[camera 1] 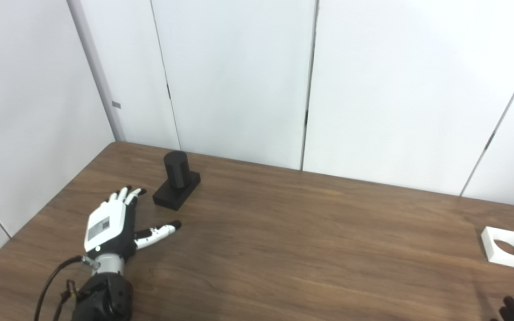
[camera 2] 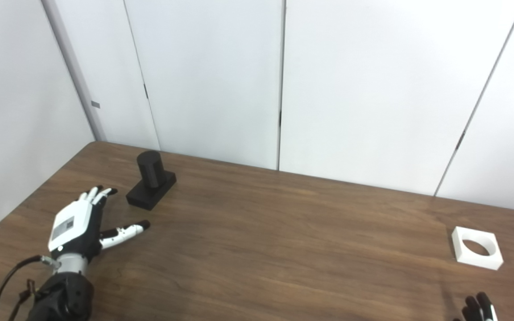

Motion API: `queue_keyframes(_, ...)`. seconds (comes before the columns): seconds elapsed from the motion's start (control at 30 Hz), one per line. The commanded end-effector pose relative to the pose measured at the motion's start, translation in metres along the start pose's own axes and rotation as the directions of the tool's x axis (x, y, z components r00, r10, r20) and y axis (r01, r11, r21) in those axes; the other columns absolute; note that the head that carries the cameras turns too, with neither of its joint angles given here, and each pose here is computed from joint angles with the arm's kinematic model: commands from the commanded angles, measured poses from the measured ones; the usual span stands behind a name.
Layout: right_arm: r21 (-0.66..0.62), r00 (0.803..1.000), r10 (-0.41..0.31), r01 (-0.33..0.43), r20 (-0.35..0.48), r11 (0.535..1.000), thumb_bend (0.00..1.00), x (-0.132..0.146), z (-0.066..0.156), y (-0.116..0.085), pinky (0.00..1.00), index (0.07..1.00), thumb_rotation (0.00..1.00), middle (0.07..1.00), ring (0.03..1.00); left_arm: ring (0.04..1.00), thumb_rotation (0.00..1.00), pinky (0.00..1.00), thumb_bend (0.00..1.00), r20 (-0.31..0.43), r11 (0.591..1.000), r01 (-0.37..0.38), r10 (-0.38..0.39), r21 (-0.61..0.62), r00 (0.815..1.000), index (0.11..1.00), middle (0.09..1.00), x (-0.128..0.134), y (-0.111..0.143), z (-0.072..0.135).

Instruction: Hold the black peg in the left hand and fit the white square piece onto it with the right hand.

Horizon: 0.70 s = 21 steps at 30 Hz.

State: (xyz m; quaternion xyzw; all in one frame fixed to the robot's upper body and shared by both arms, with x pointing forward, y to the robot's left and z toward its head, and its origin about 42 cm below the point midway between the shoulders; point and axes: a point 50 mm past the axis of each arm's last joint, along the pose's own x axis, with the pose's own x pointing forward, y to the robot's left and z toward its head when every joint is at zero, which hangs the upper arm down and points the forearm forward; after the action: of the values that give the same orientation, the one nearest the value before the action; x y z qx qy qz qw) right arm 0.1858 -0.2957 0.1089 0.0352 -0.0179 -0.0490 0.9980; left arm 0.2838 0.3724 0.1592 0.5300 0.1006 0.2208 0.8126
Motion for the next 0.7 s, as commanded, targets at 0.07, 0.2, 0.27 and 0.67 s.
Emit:
queue_keyframes(0.07,0.034,1.0,-0.004,0.004,0.0,0.999,0.78,-0.001,0.002,0.009,0.98,1.0,1.0,0.99,1.0,1.0,0.61,1.0,0.91,0.04,0.991,-0.127,0.126,0.038,0.991,0.841,1.0,0.029,0.019,0.012)
queue_keyframes(0.2,0.043,1.0,-0.012,0.013,-0.009,0.999,0.78,-0.003,0.002,0.011,0.98,1.0,1.0,0.991,1.0,1.0,0.61,1.0,0.91,0.045,0.991,-0.119,0.116,0.056,0.992,0.827,1.0,0.04,0.016,0.013)
queue_keyframes(0.27,0.046,1.0,-0.01,0.011,-0.011,0.999,0.78,-0.004,0.003,0.011,0.99,1.0,1.0,0.989,1.0,1.0,0.61,1.0,0.91,0.048,0.991,-0.114,0.111,0.069,0.993,0.822,1.0,0.044,0.015,0.013)
queue_keyframes(0.67,0.053,1.0,-0.005,0.006,-0.017,0.999,0.73,-0.006,0.005,0.011,1.0,1.0,1.0,0.997,1.0,0.986,0.6,0.99,0.92,0.047,0.991,-0.075,0.07,0.113,0.996,0.812,0.978,0.058,0.005,0.02)
